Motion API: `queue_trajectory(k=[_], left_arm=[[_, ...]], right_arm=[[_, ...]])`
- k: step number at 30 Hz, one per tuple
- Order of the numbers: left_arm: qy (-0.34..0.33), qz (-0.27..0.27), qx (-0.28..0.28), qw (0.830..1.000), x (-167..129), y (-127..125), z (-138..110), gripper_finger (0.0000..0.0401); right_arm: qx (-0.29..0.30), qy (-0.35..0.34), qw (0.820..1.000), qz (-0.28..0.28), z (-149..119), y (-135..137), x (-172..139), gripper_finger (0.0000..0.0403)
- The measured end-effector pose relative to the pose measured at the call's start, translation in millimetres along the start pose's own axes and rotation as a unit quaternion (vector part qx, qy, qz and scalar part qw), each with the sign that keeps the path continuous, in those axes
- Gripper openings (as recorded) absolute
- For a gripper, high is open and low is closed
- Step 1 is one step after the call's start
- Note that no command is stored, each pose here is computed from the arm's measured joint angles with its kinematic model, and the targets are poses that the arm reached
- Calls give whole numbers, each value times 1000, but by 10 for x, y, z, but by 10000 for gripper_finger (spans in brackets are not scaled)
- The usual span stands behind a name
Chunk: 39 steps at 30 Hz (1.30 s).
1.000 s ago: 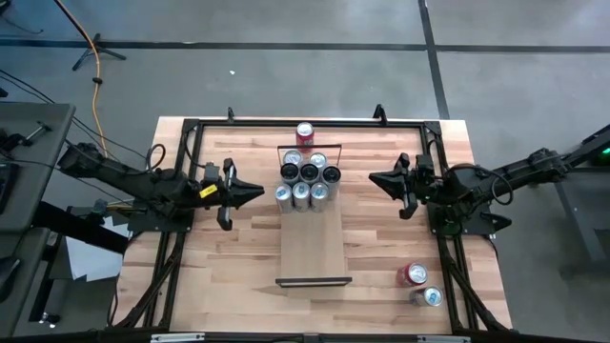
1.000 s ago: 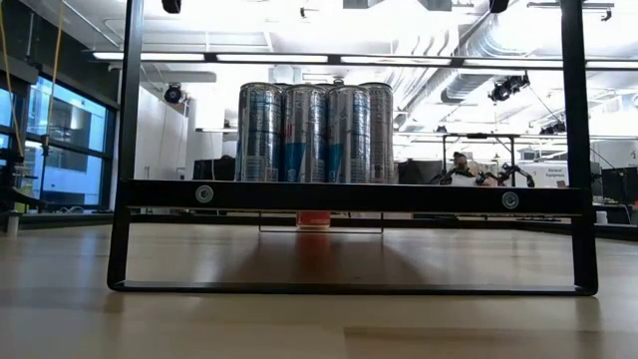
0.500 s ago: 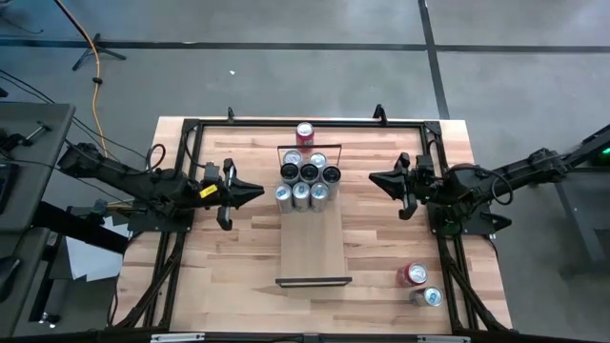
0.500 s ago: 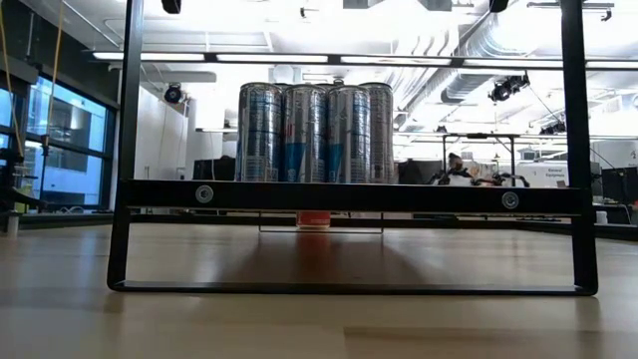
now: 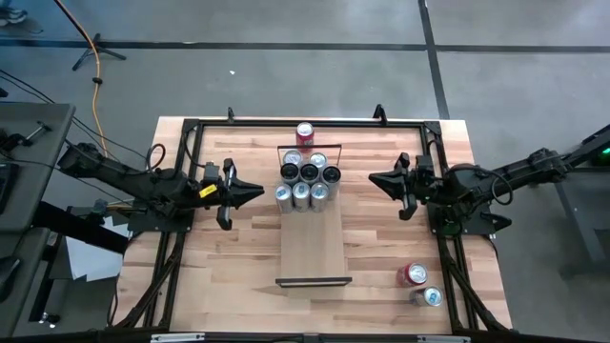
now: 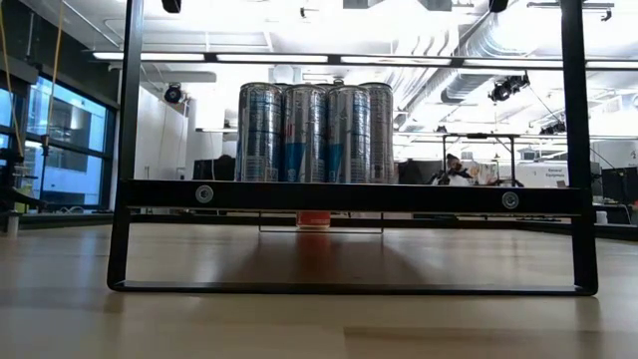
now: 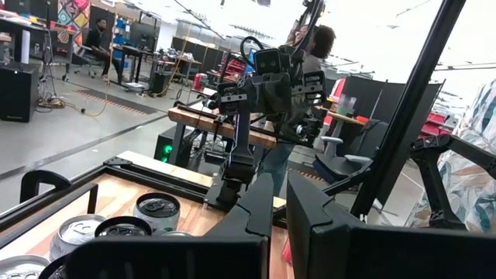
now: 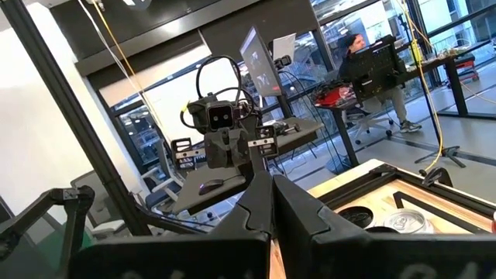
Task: Place canned beverage on shelf
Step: Put the blue soda can on the shelf aligned with the other blue soda can
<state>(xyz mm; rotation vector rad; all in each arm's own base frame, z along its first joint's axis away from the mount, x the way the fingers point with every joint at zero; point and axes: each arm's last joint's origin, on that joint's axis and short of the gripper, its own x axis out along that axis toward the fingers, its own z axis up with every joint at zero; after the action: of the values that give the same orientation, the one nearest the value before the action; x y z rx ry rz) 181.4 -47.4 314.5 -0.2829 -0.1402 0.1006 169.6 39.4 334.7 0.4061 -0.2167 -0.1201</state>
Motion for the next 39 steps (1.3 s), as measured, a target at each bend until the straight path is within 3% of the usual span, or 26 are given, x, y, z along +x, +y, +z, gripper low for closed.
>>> queue_trajectory(k=[6, 9, 12, 20, 24, 33, 36, 39], left_arm=[[0, 0, 0, 1000, 0, 0, 0, 0], [0, 0, 0, 1000, 0, 0, 0, 1], [0, 0, 0, 1000, 0, 0, 0, 1], [0, 0, 0, 1000, 0, 0, 0, 1], [-2, 7, 0, 1000, 0, 3, 1, 6], [-3, 10, 0, 1000, 0, 5, 2, 26], [-3, 10, 0, 1000, 0, 5, 2, 33], [-2, 10, 0, 1000, 0, 5, 1, 39]], right_arm=[[-6, 13, 1000, -4, -27, -9, 0, 5], [-4, 18, 1000, -7, -38, -13, 0, 32], [3, 23, 1000, -9, -48, -17, -1, 86], [11, 20, 999, -35, -56, -36, -1, 279], [12, 27, 999, -37, -72, -42, -3, 336], [25, 63, 997, -24, -124, -48, -11, 360], [36, 88, 995, -6, 19, 21, -6, 360], [55, 165, 985, -21, 262, 107, -31, 360]])
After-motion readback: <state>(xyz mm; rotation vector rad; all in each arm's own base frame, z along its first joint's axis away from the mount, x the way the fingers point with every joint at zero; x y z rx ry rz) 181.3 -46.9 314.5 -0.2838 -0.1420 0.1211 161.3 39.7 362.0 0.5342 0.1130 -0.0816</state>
